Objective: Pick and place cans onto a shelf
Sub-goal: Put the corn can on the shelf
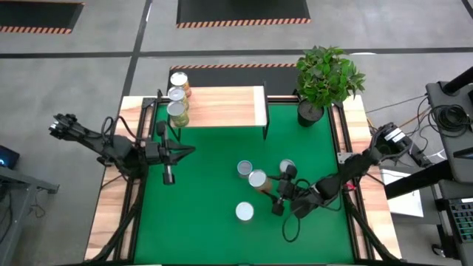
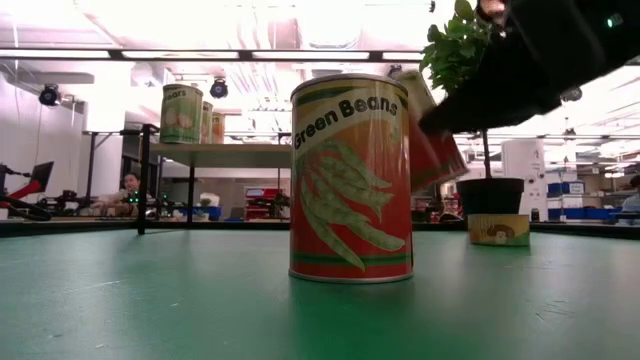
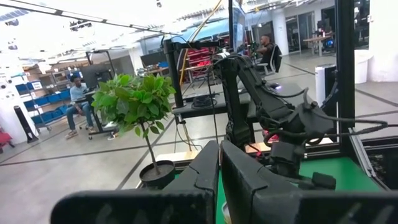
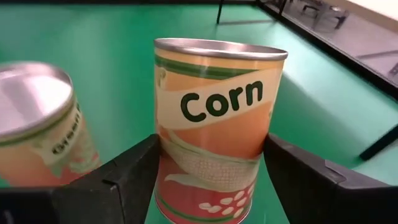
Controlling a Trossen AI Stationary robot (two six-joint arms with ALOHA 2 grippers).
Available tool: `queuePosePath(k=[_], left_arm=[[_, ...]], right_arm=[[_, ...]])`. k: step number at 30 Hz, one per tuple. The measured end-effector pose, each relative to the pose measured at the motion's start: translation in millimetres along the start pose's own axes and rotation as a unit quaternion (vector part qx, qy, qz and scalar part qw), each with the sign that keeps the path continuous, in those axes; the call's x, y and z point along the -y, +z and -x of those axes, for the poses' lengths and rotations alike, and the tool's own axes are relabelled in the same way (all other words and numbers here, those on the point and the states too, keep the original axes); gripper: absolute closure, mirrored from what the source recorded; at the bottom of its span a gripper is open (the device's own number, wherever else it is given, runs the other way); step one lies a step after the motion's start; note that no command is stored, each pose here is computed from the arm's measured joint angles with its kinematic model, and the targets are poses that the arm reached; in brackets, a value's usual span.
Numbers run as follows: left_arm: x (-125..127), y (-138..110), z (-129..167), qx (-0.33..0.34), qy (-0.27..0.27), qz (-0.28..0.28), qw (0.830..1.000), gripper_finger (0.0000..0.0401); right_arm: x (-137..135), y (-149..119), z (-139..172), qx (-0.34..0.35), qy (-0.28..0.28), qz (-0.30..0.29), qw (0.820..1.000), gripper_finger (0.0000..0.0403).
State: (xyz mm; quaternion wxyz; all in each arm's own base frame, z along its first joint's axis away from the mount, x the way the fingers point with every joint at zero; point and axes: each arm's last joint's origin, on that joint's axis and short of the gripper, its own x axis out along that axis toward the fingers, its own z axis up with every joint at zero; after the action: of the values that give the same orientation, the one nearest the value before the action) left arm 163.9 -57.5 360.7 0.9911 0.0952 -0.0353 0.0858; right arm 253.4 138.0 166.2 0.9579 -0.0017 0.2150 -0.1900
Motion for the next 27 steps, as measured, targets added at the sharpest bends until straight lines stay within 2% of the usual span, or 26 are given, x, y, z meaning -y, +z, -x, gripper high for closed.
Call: queuePosePath(k=[14,19,22,27], left_arm=[[0,-1,0,-0.001,0.000,0.004,1.000,0.0401],[0,-1,0,-0.001,0.000,0.004,1.000,0.0401],[0,-1,0,-0.001,0.000,0.004,1.000,0.0401],[0,-1,0,0.000,0.000,0.004,1.000,0.0401]], right_arm=[[-2,-8,-5,-0.010,-0.007,-0.002,1.000,0.0182],[-1,-9,-8,-0.044,0.033,-0.017,0.998,0.0189],[4,-9,-14,-0.070,0.051,-0.039,0.995,0.0179],[11,1,-21,-0.095,0.033,-0.039,0.994,0.0133]])
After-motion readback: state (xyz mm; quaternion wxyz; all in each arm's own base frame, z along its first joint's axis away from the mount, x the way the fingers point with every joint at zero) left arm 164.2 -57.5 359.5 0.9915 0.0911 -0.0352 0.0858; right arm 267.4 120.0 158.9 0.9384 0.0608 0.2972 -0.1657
